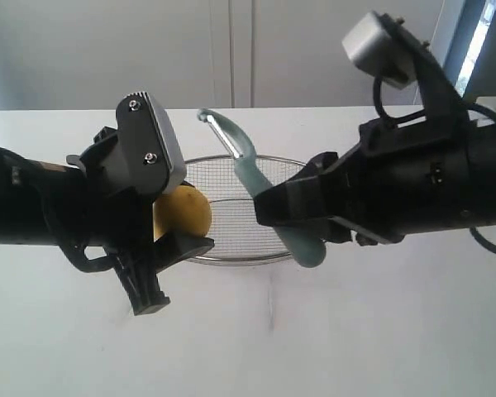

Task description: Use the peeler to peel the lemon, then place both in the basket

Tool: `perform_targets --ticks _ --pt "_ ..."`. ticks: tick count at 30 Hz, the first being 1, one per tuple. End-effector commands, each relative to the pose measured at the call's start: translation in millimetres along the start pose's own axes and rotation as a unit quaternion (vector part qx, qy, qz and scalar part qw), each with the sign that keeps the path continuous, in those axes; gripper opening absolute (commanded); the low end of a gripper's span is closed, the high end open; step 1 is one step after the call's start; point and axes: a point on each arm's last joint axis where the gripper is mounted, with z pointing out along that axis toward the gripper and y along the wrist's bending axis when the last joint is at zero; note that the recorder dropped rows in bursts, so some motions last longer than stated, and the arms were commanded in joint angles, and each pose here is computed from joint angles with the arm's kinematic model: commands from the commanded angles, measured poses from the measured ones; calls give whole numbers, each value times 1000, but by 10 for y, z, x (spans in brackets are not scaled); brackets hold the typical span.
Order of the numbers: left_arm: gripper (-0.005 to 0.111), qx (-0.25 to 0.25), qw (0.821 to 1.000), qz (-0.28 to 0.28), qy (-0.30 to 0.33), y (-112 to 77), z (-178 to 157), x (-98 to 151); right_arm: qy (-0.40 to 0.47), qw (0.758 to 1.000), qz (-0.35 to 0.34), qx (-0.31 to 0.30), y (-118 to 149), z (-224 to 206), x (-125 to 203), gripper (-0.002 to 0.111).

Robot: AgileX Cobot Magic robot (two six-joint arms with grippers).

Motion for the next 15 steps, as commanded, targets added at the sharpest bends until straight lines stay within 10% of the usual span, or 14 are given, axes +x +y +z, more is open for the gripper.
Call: perform_targets --ticks 1,15 --pt "0 5 1000 -6 -4 -24 -14 -11 4 998 -2 67 -60 -127 39 0" --pt "0 5 1000 -6 -4 -24 -14 -11 13 978 4 209 -418 -234 30 0"
